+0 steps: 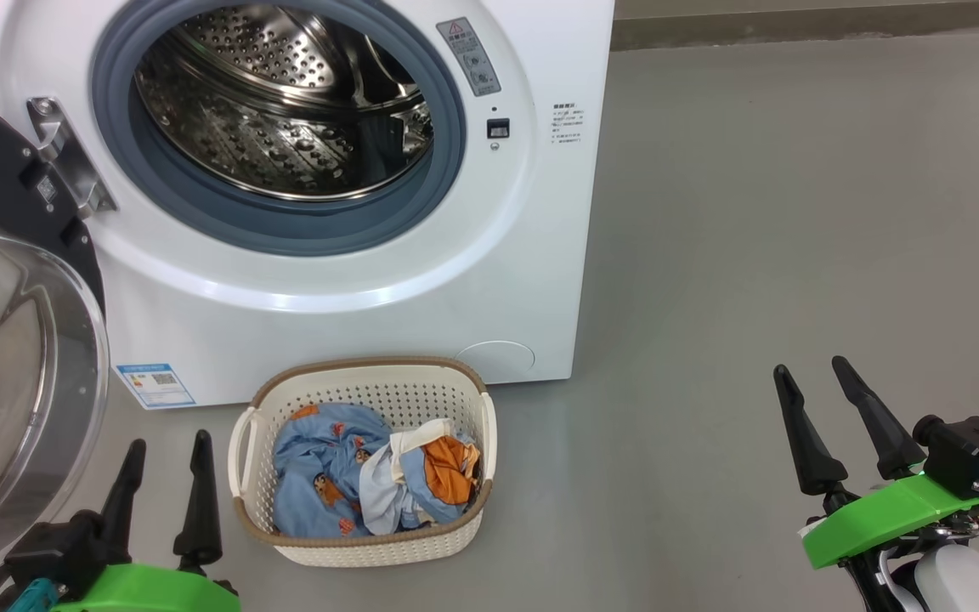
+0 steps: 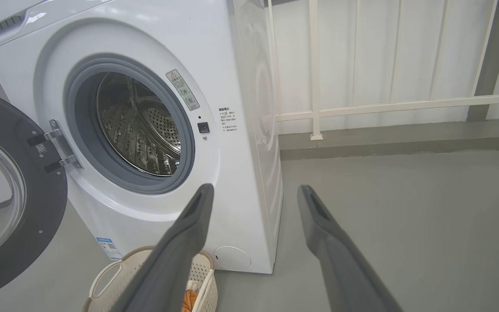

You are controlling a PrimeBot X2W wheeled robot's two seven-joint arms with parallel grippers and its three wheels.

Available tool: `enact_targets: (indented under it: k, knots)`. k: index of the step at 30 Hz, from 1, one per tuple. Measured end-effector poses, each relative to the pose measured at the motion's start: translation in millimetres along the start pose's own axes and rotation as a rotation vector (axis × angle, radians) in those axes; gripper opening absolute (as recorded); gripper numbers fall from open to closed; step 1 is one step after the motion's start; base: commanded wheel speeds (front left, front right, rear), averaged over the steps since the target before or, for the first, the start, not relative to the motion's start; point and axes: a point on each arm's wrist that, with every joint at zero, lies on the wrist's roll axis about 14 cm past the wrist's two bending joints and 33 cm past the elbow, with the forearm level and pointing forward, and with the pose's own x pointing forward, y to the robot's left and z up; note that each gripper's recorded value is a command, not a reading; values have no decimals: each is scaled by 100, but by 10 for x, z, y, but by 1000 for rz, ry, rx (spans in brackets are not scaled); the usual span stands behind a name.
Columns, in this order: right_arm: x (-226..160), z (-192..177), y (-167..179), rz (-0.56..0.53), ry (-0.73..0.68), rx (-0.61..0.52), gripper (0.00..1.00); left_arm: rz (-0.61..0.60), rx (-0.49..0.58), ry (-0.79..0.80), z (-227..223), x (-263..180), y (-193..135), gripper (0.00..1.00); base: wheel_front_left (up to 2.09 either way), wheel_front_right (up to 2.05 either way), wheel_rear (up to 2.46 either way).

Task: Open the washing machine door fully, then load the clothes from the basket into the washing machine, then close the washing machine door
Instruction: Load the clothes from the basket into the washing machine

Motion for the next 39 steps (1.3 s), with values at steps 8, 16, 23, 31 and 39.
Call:
enact_targets:
  k: [8, 16, 23, 31, 39]
  knots:
    - [5, -3, -3, -1, 0, -2, 100, 4, -3, 0, -4, 3, 7, 100, 0, 0, 0]
    - [6, -3, 4, -2, -1, 1, 100, 7, -2, 2, -9, 0, 14, 100, 0, 0, 0]
    - [7, 4, 12, 0, -4, 2, 100, 6, 4, -1, -2, -6, 14, 100, 4, -4, 0]
    - [11, 6, 24, 2, -4, 3, 100, 8, 4, -3, 6, -13, 22, 100, 74, -76, 2]
    - [22, -5, 44, 6, -3, 8, 100, 13, 5, 1, -4, -22, 40, 100, 175, -176, 1]
